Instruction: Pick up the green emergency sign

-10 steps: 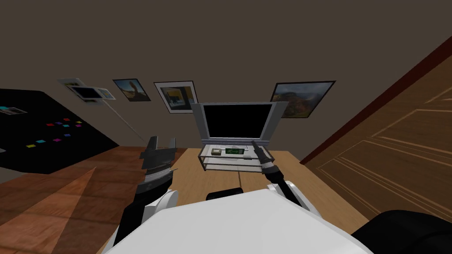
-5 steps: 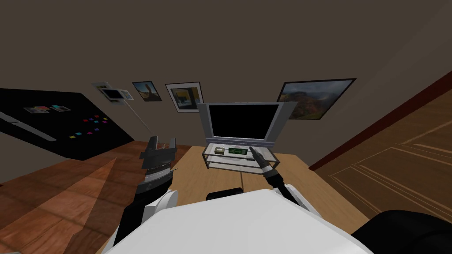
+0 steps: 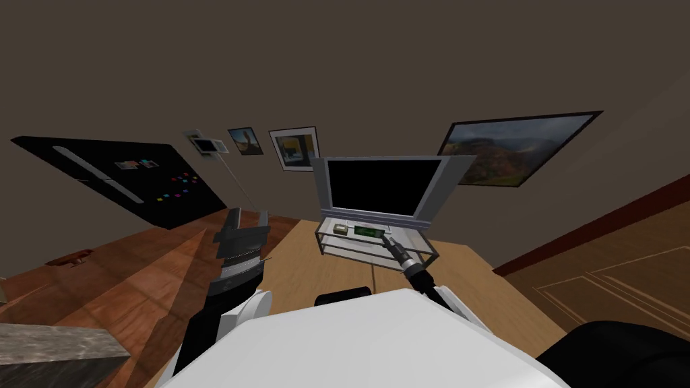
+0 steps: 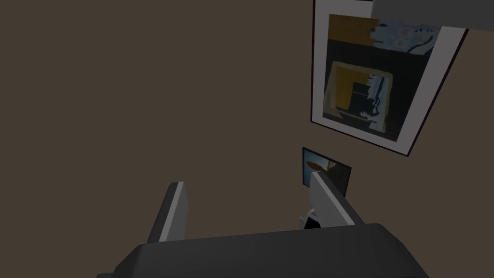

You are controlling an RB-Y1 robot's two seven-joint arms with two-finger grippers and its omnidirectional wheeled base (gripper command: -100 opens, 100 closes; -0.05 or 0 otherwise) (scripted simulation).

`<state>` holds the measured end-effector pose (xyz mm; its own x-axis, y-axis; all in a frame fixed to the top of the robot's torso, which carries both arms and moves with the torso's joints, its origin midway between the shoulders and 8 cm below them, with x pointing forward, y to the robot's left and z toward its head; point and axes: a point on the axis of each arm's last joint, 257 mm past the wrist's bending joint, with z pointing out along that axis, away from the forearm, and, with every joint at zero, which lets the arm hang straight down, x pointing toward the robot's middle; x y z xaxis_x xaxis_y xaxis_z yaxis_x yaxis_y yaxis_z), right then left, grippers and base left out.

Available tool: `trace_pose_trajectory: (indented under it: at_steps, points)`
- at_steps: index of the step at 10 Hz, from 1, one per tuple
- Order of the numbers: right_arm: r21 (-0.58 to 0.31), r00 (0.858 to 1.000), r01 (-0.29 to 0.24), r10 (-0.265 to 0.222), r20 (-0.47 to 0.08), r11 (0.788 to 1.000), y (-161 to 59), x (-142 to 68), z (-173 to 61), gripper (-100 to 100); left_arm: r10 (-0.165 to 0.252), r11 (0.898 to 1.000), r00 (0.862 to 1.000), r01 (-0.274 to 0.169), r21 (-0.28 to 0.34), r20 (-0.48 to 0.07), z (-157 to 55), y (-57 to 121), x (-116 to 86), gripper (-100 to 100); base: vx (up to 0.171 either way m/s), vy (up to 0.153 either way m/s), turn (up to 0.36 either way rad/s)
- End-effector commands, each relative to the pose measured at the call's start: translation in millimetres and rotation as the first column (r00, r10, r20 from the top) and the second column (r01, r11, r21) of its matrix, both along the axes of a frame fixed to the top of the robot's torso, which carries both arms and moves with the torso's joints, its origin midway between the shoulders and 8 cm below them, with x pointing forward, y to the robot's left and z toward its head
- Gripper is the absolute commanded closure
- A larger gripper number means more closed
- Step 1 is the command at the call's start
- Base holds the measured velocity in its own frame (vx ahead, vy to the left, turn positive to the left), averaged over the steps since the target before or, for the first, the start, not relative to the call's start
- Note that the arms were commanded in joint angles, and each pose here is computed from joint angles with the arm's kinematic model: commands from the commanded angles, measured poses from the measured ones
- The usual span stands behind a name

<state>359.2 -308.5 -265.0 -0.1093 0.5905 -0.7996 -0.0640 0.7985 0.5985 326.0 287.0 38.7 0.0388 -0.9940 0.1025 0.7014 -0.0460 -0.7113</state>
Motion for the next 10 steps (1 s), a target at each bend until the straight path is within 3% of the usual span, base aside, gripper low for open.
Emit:
trace_pose_trajectory:
  at_steps: [1,3,4,5,6,8,9,10]
  points:
    - [-0.032,0.999,0.004,-0.005,-0.042,0.999,-5,-4,-20,-100,0.0,1.0,1.0,0.0,0.0,0.0,0,0.0,0,0,0.001,0.017,0.112]
    - [-0.147,0.986,-0.015,-0.01,-0.164,0.989,-16,-20,-69,-100,0.0,1.0,1.0,0.0,0.0,0.0,0,0.0,0,0,0.008,0.029,0.31]
    - [-0.152,0.981,-0.01,-0.02,-0.191,0.988,-21,-25,-82,-100,0.0,1.0,1.0,0.0,0.0,0.0,0,0.0,0,0,0.015,0.019,0.128]
    - [-0.211,0.966,-0.028,-0.028,-0.256,0.977,-29,-37,-109,-100,0.0,1.0,1.0,0.0,0.0,0.0,0,0.1,0,0,0.017,0.023,0.2]
    - [-0.211,0.965,-0.027,-0.03,-0.262,0.977,-30,-39,-111,-100,0.0,1.0,1.0,0.0,0.0,0.0,0,0.0,0,0,0.013,0.013,0.13]
    - [-0.322,0.923,-0.082,-0.05,-0.38,0.943,-48,-66,-159,-100,0.0,1.0,1.0,0.0,0.0,0.0,0,0.0,0,0,0.028,0.02,0.324]
    - [-0.325,0.917,-0.082,-0.057,-0.396,0.942,-52,-71,-166,-100,0.0,1.0,1.0,0.0,0.0,0.0,0,0.0,0,0,0.032,0.008,0.124]
    - [-0.377,0.891,-0.119,-0.069,-0.448,0.919,-62,-86,-187,-100,0.0,1.0,1.0,0.0,0.0,0.0,0,0.1,0,0,0.032,0.016,0.238]
